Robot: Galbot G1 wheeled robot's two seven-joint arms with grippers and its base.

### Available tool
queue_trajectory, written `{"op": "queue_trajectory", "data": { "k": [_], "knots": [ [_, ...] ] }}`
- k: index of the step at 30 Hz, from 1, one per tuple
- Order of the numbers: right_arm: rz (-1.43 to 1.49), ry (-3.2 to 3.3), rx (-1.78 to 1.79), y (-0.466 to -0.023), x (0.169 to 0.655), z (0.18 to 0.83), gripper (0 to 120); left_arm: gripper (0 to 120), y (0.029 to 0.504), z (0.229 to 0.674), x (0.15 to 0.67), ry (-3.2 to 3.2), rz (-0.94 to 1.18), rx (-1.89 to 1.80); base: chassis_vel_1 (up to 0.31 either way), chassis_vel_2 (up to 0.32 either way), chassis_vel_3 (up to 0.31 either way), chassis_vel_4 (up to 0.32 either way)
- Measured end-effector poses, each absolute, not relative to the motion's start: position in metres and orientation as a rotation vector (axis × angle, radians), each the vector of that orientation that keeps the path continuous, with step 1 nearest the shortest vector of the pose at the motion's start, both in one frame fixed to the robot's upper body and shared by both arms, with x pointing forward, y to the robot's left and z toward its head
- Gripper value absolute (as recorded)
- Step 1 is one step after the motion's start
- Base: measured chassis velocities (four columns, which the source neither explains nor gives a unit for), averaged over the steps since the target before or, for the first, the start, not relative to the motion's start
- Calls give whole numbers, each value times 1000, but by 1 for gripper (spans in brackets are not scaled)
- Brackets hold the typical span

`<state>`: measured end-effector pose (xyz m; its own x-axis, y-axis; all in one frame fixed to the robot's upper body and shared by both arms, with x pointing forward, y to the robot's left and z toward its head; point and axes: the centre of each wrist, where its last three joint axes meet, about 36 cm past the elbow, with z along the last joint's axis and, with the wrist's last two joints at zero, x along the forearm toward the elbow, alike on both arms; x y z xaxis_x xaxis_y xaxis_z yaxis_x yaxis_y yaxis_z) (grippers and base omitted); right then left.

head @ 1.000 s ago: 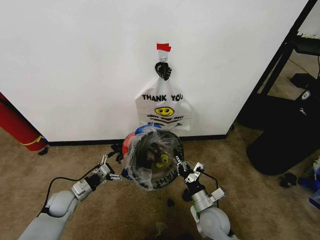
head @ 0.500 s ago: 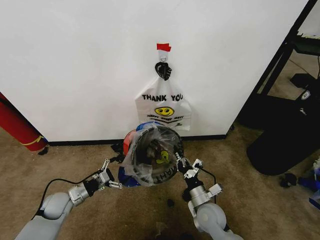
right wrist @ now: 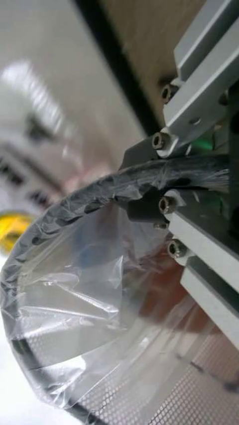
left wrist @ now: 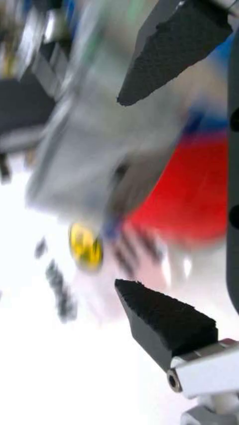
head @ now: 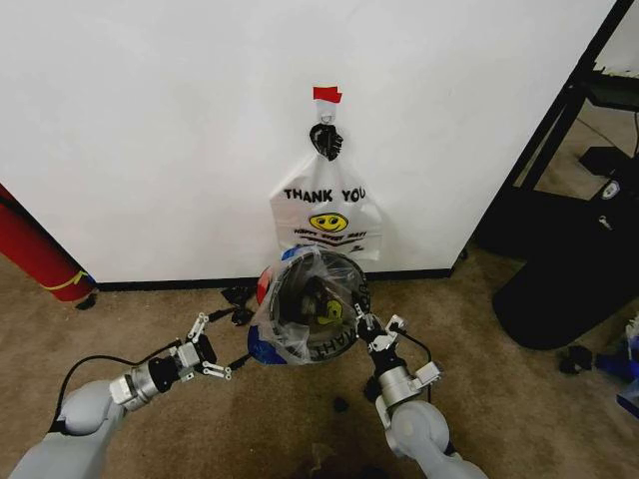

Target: Pick up the garbage bag from the wall and place it over the trash bin.

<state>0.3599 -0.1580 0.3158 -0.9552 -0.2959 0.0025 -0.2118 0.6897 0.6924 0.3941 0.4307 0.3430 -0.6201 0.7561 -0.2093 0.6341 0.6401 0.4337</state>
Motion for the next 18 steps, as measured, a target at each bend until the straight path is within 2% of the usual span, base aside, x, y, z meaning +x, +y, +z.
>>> {"op": "queue_trajectory", "data": {
  "k": [3, 9, 18],
  "knots": [
    [-1050, -2732, 308, -155, 355, 332, 0, 100, 417, 346, 387, 2598, 412, 723, 0, 0, 0, 0],
    [-960, -2651, 164, -148, 354, 370, 0, 100, 387, 358, 372, 2672, 446, 285, 0, 0, 0, 0],
    [-771, -2491, 49, -141, 359, 409, 0, 100, 353, 349, 349, 2662, 520, 319, 0, 0, 0, 0]
  ]
}}
